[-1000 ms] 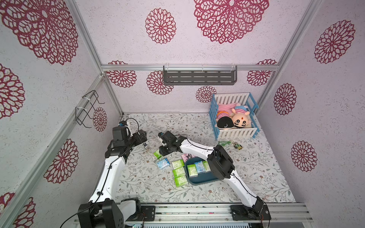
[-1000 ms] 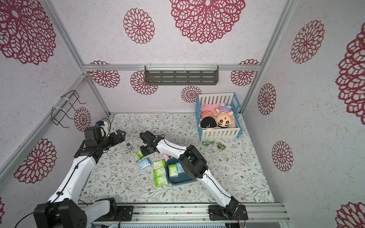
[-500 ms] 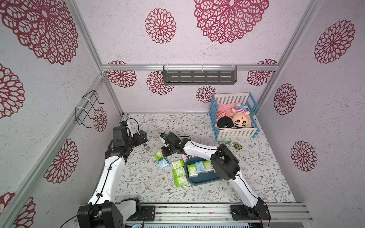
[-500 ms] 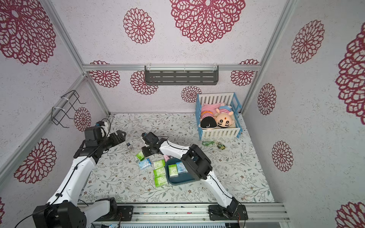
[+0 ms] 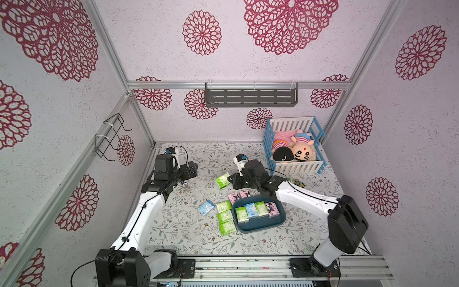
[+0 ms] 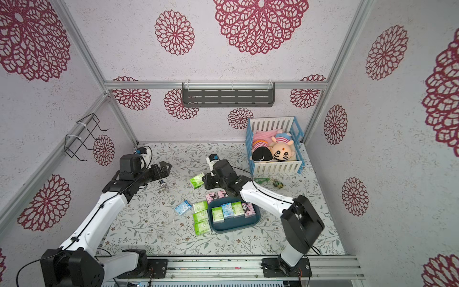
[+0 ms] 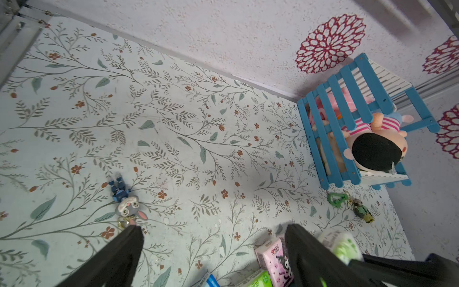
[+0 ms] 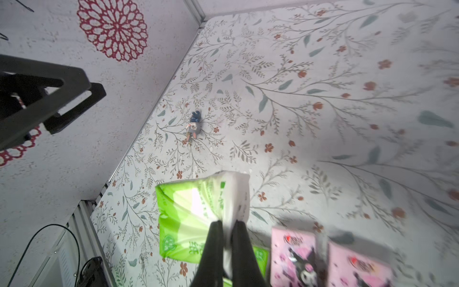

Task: Put the pocket tissues into the storage box
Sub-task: Pick up the pocket tissues from the center of the board, then place the pocket tissues in the storage box.

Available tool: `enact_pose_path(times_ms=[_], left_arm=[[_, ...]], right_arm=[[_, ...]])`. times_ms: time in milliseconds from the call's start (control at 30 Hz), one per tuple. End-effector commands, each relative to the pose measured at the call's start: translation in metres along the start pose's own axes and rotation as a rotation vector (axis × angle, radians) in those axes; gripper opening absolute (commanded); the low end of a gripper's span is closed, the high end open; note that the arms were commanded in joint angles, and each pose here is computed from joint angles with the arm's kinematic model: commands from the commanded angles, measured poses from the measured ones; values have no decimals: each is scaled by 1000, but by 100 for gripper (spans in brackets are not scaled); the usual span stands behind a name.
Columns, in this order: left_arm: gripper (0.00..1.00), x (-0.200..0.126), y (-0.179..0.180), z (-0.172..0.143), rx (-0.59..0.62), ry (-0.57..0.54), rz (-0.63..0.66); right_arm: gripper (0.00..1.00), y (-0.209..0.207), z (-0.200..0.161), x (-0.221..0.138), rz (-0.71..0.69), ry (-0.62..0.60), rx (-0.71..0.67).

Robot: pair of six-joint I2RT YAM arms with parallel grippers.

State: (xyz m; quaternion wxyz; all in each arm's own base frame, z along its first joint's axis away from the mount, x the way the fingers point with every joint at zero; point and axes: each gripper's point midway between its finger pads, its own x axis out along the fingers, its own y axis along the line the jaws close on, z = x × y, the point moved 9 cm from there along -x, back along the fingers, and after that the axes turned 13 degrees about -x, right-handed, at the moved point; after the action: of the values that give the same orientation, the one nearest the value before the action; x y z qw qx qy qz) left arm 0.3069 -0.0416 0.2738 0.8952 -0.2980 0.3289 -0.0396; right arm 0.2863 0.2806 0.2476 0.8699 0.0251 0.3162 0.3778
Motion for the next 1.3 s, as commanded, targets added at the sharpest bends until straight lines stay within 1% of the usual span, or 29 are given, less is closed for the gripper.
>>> enact_pose_path(times_ms=[0, 100, 233, 433, 533, 633, 867, 1067, 1267], left_arm=[[97, 5, -18, 6, 31, -24, -75], [97, 10, -24, 6, 34, -23, -106], [97, 17, -30, 4, 42, -4, -116], [97, 30, -37, -7, 64, 28, -140], [97, 37, -37, -8, 65, 41, -131], [97, 40, -37, -7, 64, 38, -128], [97, 39, -34, -7, 74, 32, -99], [97, 38, -29, -10, 87, 29, -78], [97, 41, -29, -10, 90, 32, -72]], right_arm=[[0, -5, -16, -31, -61, 19, 17], [0, -12, -37, -56, -101, 49, 42], [0, -17, -69, -84, -129, 82, 97], [0, -21, -113, -111, -140, 117, 185], [0, -20, -127, -117, -140, 125, 216], [0, -16, -135, -116, -140, 141, 226], [0, -8, -160, -93, -140, 241, 239], [0, -9, -165, -87, -155, 241, 294], [5, -6, -171, -78, -153, 273, 320]])
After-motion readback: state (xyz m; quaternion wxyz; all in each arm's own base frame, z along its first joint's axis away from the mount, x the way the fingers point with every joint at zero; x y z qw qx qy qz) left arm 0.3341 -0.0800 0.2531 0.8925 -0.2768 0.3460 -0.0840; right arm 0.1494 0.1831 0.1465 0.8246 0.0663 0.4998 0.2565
